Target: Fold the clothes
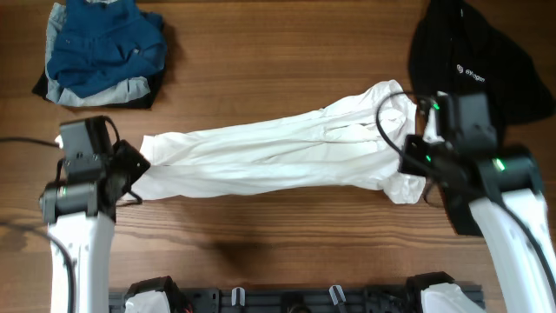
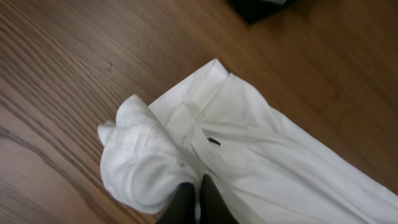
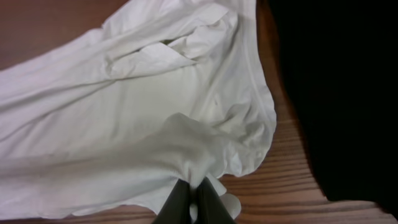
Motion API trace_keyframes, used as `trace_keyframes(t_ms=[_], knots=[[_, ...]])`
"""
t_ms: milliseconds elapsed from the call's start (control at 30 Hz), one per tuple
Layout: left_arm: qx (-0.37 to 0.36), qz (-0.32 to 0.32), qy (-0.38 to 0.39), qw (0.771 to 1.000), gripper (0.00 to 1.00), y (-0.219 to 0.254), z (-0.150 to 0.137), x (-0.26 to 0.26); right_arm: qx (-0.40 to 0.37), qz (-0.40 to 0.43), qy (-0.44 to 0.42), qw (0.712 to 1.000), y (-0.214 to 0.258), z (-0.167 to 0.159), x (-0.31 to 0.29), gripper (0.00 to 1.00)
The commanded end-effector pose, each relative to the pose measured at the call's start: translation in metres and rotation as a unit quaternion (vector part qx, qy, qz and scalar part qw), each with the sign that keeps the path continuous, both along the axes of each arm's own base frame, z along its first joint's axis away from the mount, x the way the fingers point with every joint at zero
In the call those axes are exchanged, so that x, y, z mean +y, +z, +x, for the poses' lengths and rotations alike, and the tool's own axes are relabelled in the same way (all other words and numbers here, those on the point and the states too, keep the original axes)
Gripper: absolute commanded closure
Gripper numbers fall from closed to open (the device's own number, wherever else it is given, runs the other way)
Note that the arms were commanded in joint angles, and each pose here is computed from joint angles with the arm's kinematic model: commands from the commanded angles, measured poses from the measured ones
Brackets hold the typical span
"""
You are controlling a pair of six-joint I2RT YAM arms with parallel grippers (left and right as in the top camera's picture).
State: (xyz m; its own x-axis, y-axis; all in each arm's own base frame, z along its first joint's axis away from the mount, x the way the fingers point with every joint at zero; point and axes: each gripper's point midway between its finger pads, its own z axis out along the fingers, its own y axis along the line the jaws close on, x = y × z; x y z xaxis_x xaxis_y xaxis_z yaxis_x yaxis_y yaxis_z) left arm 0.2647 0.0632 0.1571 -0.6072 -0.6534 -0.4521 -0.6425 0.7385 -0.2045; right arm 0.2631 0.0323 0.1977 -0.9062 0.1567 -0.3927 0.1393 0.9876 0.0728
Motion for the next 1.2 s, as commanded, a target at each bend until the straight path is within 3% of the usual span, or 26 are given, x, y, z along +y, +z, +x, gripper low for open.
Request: trace_keyframes(t_ms=[0,233,433,633,900,933,1000,1067,1100,1167], knots=[[0.021,0.0,-0.005,1.0,0.96,-0.018,0.02,0.005,0.028,-0.031,0.02,0.999,-0.025,0.029,-0.003,0.96],[0.043,-0.003,-0.049,0.998,0.96,-0.064,0.064,-0.014,0.089,-0.039,0.029,0.995,-0.089,0.065,0.003,0.96],[0.039,0.01,-0.088,0.995,0.96,-0.099,0.099,-0.032,0.061,-0.036,0.026,0.997,-0.109,0.099,-0.004,0.96],[0.059,0.009,-0.082,0.995,0.96,-0.127,0.105,-0.028,0.027,-0.03,0.018,0.999,-0.105,0.117,-0.019,0.96],[0.051,0.011,-0.083,0.995,0.95,-0.129,0.111,-0.028,0.02,-0.031,0.014,0.999,-0.103,0.121,-0.024,0.96],[0.051,0.011,-0.083,0.995,0.91,-0.129,0.111,-0.028,0.019,-0.032,0.014,0.999,-0.103,0.121,-0.024,0.93],[0.052,0.01,-0.083,0.995,0.73,-0.129,0.11,-0.028,0.018,-0.032,0.016,0.999,-0.103,0.122,-0.024,0.72],[0.053,0.011,-0.084,0.995,0.47,-0.129,0.11,-0.028,0.016,-0.032,0.016,0.999,-0.102,0.122,-0.024,0.52],[0.053,0.014,-0.092,0.994,0.36,-0.128,0.11,-0.028,0.016,-0.029,0.017,0.999,-0.102,0.122,-0.023,0.48],[0.056,0.018,-0.109,0.992,0.23,-0.119,0.108,-0.029,0.014,-0.017,0.029,0.999,-0.098,0.121,-0.018,0.43]])
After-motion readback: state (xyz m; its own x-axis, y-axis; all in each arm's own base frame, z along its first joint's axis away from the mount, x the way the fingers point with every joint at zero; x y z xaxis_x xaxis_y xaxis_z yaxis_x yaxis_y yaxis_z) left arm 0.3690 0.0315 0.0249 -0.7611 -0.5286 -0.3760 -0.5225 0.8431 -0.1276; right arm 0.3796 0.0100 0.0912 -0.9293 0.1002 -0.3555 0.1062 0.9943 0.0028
